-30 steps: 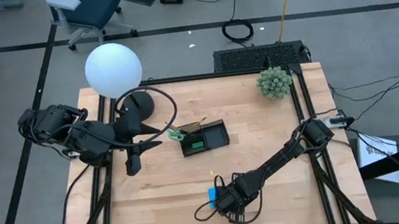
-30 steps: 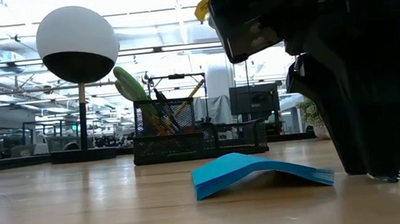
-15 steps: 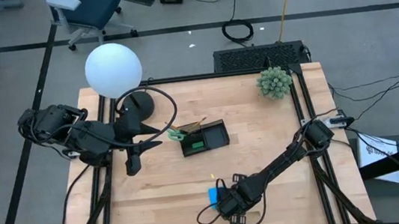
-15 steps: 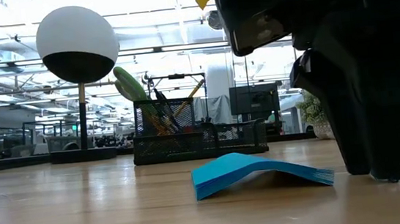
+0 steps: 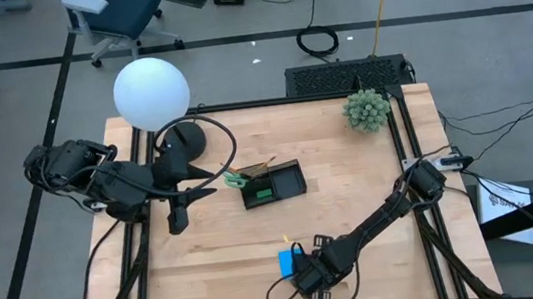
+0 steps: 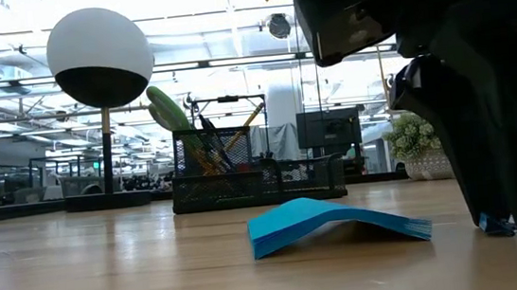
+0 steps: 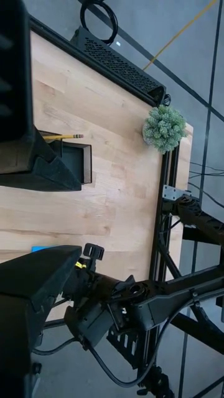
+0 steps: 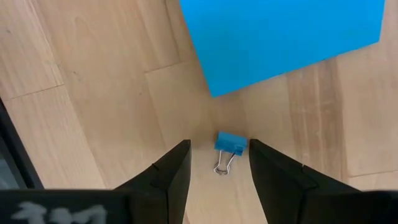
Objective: Pick and place office supplies into organizer
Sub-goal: Put the blue binder clip into the black desk organizer
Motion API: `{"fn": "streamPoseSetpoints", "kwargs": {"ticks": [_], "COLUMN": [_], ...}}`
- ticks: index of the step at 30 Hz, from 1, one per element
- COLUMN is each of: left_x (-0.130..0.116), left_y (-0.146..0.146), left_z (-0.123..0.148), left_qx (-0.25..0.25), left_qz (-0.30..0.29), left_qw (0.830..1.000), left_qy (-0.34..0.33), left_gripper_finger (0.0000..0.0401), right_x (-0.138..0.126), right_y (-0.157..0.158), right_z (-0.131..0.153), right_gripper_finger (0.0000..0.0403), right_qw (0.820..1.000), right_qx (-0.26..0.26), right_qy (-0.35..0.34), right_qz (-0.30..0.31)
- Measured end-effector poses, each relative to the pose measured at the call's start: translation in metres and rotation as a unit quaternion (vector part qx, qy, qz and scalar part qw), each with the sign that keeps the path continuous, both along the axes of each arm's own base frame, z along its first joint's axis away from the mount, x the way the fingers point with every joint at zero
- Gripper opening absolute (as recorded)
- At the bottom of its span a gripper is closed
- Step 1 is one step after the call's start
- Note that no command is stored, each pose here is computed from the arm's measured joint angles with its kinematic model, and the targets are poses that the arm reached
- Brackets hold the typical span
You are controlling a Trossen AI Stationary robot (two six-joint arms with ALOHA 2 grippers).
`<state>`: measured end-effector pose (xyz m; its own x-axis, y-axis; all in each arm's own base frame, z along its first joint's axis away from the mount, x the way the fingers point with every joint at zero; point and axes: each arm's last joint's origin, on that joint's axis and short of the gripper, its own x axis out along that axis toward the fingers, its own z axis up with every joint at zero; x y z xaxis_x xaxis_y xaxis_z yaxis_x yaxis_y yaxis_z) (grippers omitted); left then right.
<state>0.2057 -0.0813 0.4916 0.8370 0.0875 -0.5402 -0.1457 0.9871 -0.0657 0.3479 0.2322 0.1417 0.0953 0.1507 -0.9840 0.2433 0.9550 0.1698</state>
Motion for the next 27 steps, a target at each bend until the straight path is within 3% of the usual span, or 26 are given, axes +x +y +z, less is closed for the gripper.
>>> {"fn": "streamPoseSetpoints", "kwargs": {"ticks": [16, 27], "left_x": [0.000, 0.000], "left_y": [0.000, 0.000], "left_z": [0.000, 0.000], "left_qx": [0.000, 0.000], "left_qz": [0.000, 0.000], "left_qw": [1.000, 1.000], "left_qy": [0.000, 0.000], "left_gripper_finger": [0.0145, 0.0145], "right_x": [0.008, 0.007], "right_y": [-0.011, -0.013], "right_z": [0.000, -0.001], "right_gripper_finger": [0.0146, 0.0045], "right_qw": [0.999, 0.999], "right_qx": [0.005, -0.007], "right_qy": [0.001, 0.004], "right_qz": [-0.034, -0.036]}}
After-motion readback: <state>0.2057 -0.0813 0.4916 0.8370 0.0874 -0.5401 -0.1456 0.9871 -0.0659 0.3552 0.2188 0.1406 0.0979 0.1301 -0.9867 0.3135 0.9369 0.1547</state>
